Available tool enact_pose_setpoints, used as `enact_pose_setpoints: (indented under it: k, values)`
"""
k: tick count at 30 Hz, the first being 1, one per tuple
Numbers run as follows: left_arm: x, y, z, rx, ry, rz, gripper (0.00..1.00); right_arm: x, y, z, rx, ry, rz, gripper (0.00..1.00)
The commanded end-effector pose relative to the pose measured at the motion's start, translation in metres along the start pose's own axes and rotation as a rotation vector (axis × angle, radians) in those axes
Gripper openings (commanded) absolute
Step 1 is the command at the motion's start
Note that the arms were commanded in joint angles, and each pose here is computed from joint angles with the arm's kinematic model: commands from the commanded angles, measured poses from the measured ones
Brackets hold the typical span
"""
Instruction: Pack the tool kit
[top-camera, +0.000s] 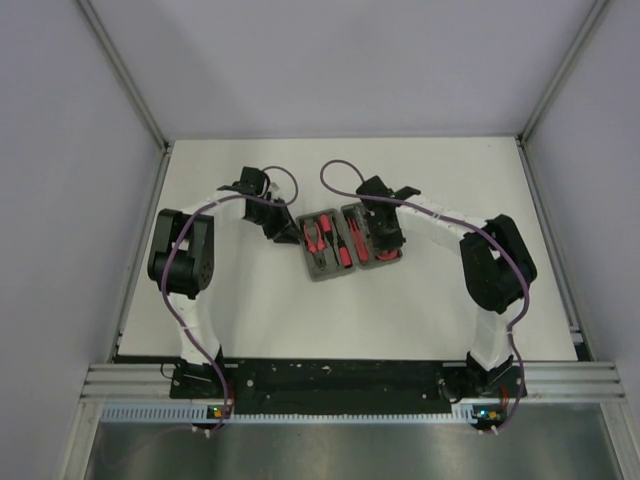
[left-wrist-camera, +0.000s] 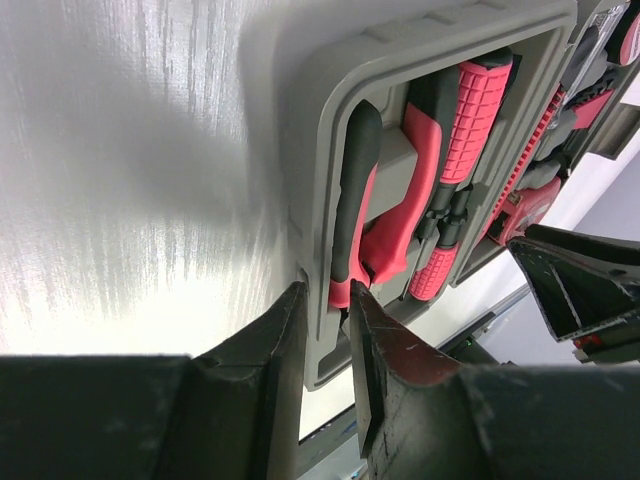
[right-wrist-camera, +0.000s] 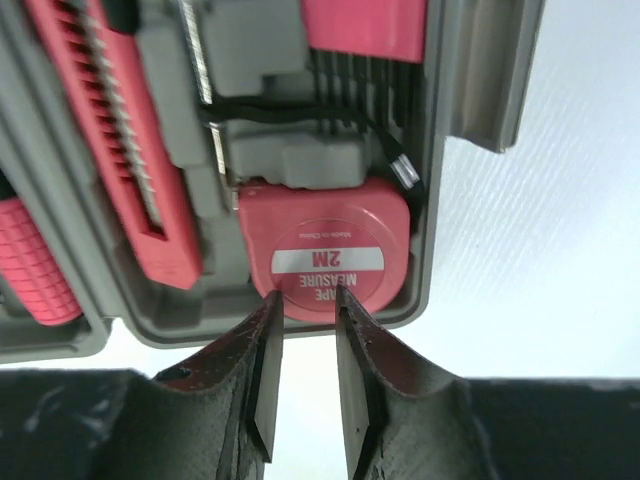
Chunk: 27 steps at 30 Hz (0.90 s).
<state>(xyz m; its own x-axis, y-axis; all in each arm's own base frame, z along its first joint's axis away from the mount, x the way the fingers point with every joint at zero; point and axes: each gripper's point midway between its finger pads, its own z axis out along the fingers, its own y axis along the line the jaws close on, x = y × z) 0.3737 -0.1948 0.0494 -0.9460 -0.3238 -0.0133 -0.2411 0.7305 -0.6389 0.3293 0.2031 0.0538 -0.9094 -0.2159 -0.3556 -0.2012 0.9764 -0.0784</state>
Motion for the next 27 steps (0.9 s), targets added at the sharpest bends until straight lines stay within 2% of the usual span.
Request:
enact_pose_setpoints:
  k: [1, 12, 18, 21, 24, 27]
  values:
    - [-0.011, -0.012, -0.008, 0.021, -0.030, 0.040, 0.29, 0.013, -0.001, 0.007, -0.054, 0.032, 0.071, 0.26]
    - [-0.009, -0.010, -0.007, 0.017, -0.025, 0.041, 0.29, 0.052, -0.010, 0.041, -0.015, 0.123, 0.107, 0.21]
    - [-0.012, -0.016, -0.012, 0.031, -0.037, 0.046, 0.29, 0.061, -0.018, 0.050, -0.008, 0.122, 0.158, 0.20]
    - [-0.015, -0.026, -0.020, 0.047, -0.052, 0.062, 0.31, 0.044, -0.017, 0.038, -0.030, 0.067, 0.147, 0.21]
    - [-0.023, -0.040, -0.032, 0.072, -0.083, 0.082, 0.34, 0.008, -0.013, 0.014, -0.059, -0.041, 0.136, 0.25]
    - [-0.032, -0.056, -0.048, 0.102, -0.119, 0.106, 0.39, -0.037, -0.007, -0.019, -0.105, -0.171, 0.141, 0.36]
